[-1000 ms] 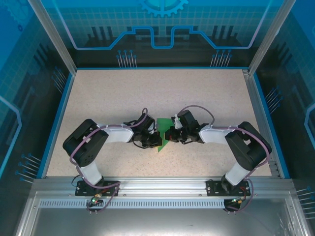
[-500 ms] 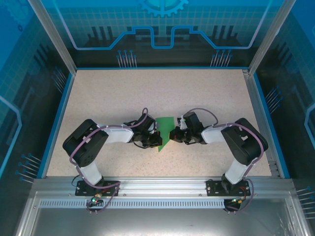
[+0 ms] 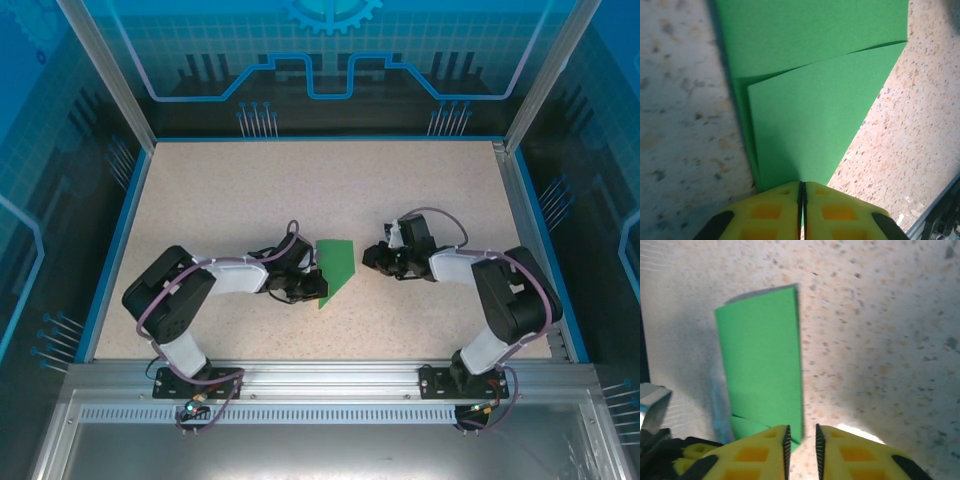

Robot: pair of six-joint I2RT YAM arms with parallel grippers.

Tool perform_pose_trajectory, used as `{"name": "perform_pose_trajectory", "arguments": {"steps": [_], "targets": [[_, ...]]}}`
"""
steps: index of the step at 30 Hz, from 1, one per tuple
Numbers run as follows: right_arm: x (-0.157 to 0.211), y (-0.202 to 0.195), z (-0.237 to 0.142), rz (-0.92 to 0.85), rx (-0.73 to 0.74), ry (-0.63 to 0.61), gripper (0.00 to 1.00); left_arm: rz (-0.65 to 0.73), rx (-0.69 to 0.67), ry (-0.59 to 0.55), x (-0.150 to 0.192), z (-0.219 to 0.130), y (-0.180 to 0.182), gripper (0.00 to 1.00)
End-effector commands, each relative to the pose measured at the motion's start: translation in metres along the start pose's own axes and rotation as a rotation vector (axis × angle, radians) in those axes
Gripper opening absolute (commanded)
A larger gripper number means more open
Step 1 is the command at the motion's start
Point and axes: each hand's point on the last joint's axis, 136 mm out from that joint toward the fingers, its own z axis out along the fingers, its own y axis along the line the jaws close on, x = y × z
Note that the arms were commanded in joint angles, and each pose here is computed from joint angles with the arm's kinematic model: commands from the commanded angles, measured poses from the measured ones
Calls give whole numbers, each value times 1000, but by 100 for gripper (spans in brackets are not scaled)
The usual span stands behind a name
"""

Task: Fold a paper plane with a square sheet of paper (pick it up from the middle)
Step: Third fold the triangle at the center of the table.

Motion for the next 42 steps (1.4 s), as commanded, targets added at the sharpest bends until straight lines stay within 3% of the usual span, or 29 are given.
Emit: {"name": "perform_pose_trajectory", "arguments": {"steps": [1, 7, 11, 27, 32, 42], "targets": [[13, 12, -6, -19, -17, 70, 30, 42, -21, -28, -3, -16, -7, 16], [26, 17, 4, 8, -22, 159, 40, 68, -35, -123, -26, -35, -23, 22], [25, 22, 10, 7, -34, 180, 41, 71, -42, -131, -35, -31, -26, 22], [30, 20, 21, 45, 21, 203, 44, 35, -153, -121, -44, -14, -1, 18], [30, 37, 28, 46, -80, 222, 43, 34, -155, -111, -43, -10, 1, 18], [10, 52, 37, -37, -118, 234, 41, 57, -70, -157, -40, -31, -18, 27]]}}
